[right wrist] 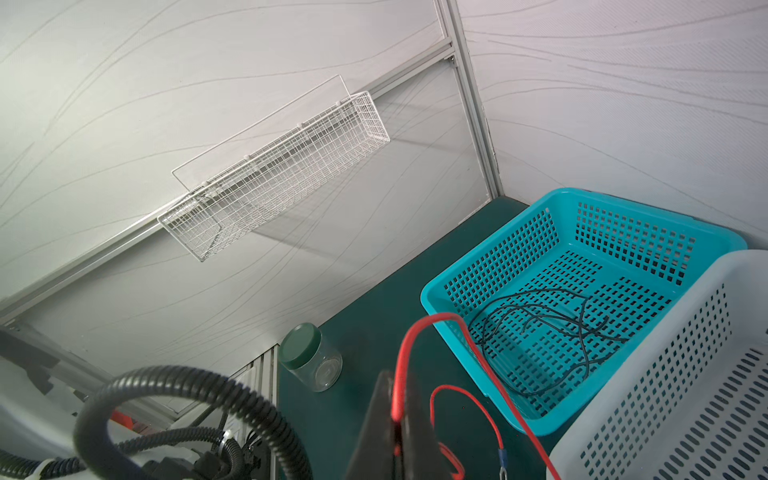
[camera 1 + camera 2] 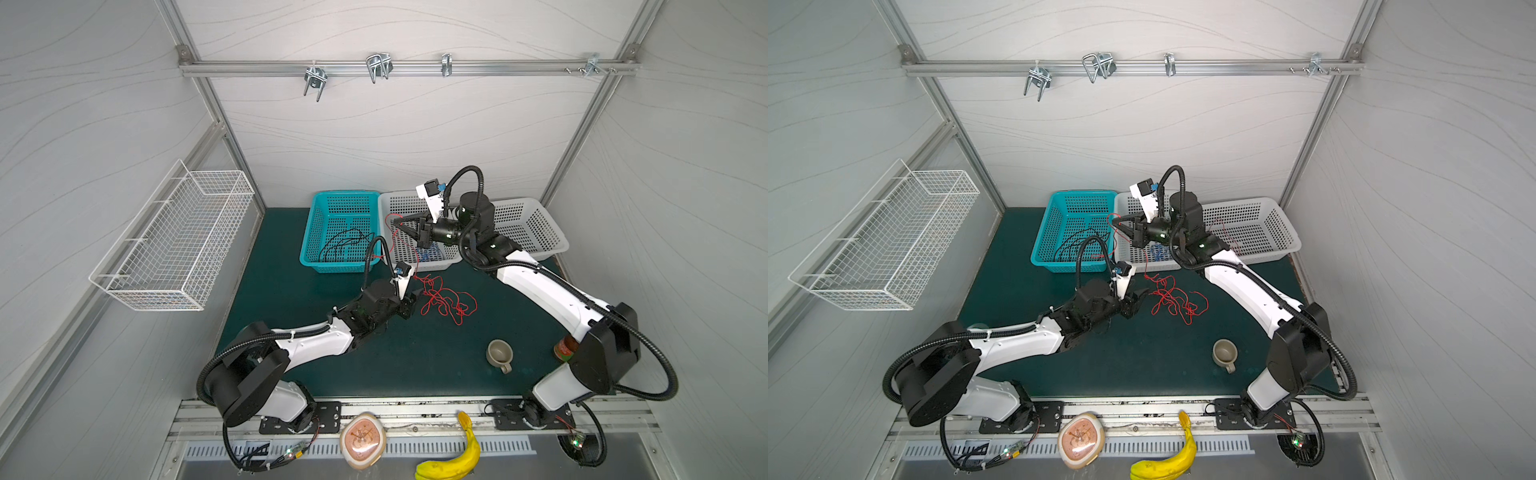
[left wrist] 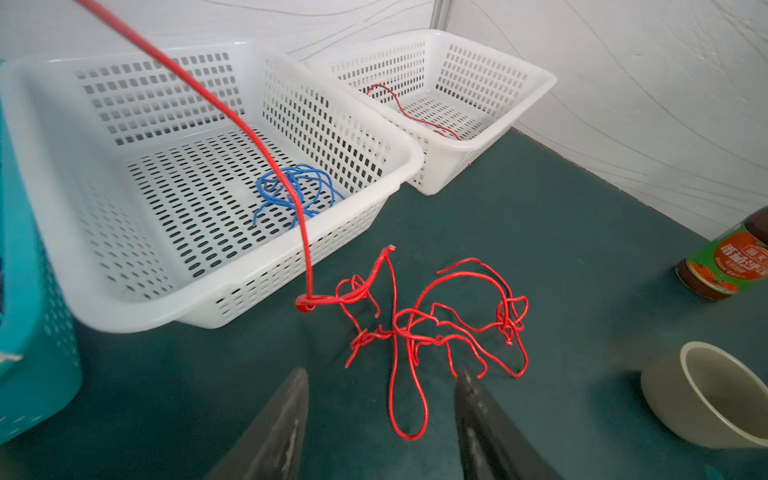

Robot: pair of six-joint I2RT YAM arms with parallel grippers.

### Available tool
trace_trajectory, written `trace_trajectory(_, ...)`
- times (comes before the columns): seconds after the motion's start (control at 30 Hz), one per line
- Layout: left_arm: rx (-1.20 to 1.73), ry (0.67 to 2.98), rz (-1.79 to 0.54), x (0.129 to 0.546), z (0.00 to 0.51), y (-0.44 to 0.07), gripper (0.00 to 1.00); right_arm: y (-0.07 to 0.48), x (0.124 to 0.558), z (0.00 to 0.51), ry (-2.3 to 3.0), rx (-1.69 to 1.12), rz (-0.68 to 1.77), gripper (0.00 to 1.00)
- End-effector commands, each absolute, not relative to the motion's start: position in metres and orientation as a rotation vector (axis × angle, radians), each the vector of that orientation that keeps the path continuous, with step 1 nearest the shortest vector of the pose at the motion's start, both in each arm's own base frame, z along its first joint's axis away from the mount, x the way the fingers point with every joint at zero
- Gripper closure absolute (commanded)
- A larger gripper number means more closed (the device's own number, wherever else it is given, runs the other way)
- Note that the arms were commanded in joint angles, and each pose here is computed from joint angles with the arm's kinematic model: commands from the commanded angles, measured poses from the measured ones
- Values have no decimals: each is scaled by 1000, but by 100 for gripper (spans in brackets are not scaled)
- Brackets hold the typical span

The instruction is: Untangle the cables

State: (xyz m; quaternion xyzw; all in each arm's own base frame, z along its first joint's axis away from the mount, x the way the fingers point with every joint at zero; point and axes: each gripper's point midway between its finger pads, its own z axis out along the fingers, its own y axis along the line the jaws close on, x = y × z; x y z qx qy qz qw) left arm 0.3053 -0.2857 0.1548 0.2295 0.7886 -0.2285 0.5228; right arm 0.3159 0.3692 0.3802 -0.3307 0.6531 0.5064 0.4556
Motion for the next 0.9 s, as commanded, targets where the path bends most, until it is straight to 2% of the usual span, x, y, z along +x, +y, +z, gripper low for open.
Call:
trace_trajectory(0.0, 462, 1819, -498, 316, 178, -272, 39, 358, 303, 413, 1510, -828, 1211, 100)
trace_trajectory(0.13, 489, 1838, -458, 321, 175, -273, 38, 354, 300, 410, 1518, -819, 1195, 100)
trace_trajectory(0.3, 674, 1919, -341, 326, 152, -291, 39, 354, 301, 403, 1536, -815, 1194, 100)
trace_trajectory(0.43, 805, 1888, -186, 330, 143, -306, 39, 354, 302, 397, 1549, -816, 1194, 100)
trace_trajectory(0.57, 891, 1834, -146, 328, 140, -322, 39, 354, 305, 393, 1561, -814, 1178, 100)
trace_trajectory(0.87, 842, 1723, -30, 352, 146, -336, 38, 355, 304, 391, 1568, -807, 1195, 100)
